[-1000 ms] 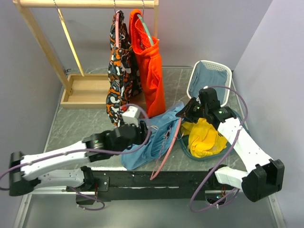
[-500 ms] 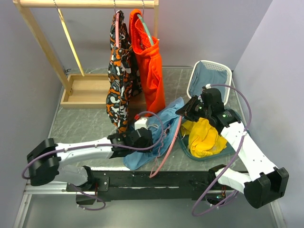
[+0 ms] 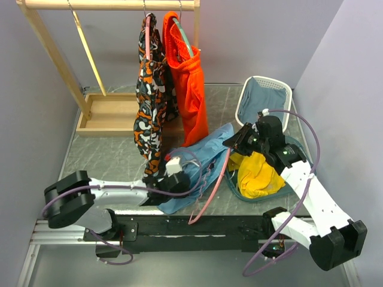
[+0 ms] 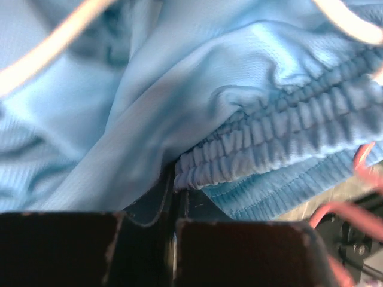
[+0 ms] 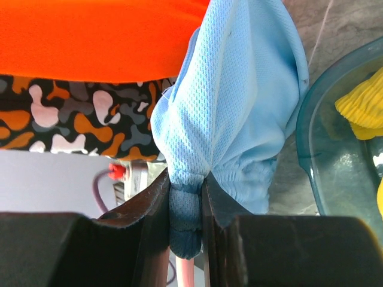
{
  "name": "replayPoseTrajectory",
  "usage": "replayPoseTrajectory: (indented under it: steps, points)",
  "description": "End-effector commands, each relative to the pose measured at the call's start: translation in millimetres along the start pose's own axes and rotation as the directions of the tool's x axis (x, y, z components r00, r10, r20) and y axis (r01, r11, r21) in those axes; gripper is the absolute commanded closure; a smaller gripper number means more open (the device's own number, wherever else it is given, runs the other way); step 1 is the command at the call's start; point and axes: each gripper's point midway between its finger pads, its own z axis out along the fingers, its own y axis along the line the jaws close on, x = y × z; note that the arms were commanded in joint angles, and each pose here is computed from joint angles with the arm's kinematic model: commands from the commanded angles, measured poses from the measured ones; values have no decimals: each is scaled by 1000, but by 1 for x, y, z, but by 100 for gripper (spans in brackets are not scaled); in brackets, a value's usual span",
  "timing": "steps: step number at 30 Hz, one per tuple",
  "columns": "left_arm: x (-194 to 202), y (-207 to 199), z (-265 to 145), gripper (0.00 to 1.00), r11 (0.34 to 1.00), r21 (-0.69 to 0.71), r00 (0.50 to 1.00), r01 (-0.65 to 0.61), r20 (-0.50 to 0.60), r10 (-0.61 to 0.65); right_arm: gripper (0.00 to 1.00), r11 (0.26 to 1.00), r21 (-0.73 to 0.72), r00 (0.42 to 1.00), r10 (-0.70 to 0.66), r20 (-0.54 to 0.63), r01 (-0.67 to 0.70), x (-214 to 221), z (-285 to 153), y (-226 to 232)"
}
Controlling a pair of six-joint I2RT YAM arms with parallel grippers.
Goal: Place the shorts on the hanger
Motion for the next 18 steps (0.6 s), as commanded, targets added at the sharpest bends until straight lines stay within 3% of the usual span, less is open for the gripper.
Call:
replayPoseTrajectory:
  steps: [1, 8, 18]
  points:
    - [16, 3, -18, 99, 997, 54, 998, 51, 18, -52, 100, 989, -148, 972, 58, 229, -24, -59, -26, 53]
    - [44, 19, -37, 99, 997, 38, 998, 60, -7, -59, 100, 978, -161, 925, 178, 336, -130, -108, -27, 68]
    - [56, 39, -68, 99, 994, 43, 995, 99, -17, -98, 100, 972, -155, 851, 232, 472, -180, -154, -45, 67]
